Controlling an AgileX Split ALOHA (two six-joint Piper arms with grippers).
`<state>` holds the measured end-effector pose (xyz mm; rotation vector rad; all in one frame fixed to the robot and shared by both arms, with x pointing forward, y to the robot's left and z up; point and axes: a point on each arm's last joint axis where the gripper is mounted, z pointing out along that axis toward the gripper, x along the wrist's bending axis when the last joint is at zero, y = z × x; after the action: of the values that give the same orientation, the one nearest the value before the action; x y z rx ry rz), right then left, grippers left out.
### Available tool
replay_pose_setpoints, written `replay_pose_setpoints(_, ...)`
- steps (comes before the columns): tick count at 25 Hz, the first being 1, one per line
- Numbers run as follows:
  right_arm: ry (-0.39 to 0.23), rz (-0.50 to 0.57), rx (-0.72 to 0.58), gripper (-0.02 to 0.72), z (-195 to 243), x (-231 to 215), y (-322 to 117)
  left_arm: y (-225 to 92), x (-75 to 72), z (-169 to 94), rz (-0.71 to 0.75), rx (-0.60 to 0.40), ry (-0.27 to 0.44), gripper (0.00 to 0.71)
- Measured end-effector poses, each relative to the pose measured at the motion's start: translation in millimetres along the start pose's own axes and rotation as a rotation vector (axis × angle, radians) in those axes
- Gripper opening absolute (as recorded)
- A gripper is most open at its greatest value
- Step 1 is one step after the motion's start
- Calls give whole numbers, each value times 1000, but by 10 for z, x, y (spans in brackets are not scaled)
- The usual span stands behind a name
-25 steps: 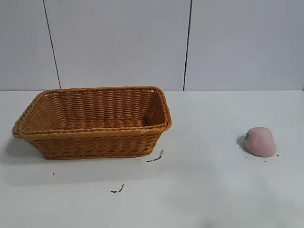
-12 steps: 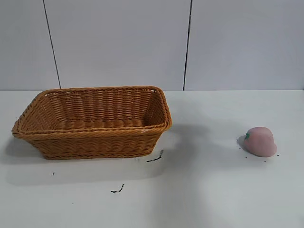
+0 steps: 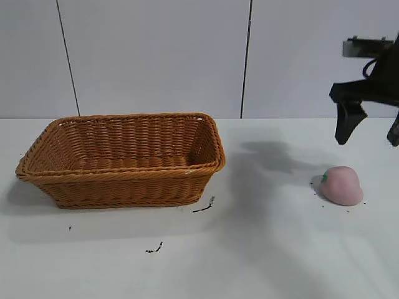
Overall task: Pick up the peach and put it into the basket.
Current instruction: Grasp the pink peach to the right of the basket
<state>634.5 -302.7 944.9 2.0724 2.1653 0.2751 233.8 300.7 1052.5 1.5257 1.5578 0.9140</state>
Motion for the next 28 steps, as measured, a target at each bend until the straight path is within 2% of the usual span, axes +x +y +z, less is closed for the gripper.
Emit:
replay_pose_setpoints(6, 15, 14, 97, 591, 447, -8, -58, 0, 0, 0, 0, 0, 0, 693)
replay_pose_setpoints(16, 45, 48, 83, 573, 524, 17, -43, 0, 0, 0, 0, 0, 0, 693)
replay_pose_setpoints(18, 47, 50, 82, 512, 524, 19, -42, 0, 0, 0, 0, 0, 0, 693)
replay_pose_setpoints(20, 47, 51, 82, 400, 524, 19, -42, 0, 0, 0, 0, 0, 0, 693)
replay_pose_setpoints(21, 48, 52, 82, 331, 524, 20, -41, 0, 0, 0, 0, 0, 0, 693)
replay_pose_setpoints(24, 53, 56, 85, 35, 521, 24, -42, 0, 0, 0, 0, 0, 0, 693)
replay_pose_setpoints(25, 53, 55, 83, -7, 514, 24, -36, 0, 0, 0, 0, 0, 0, 693)
replay_pose_setpoints(28, 55, 30, 74, -20, 440, 28, -23, 0, 0, 0, 0, 0, 0, 693)
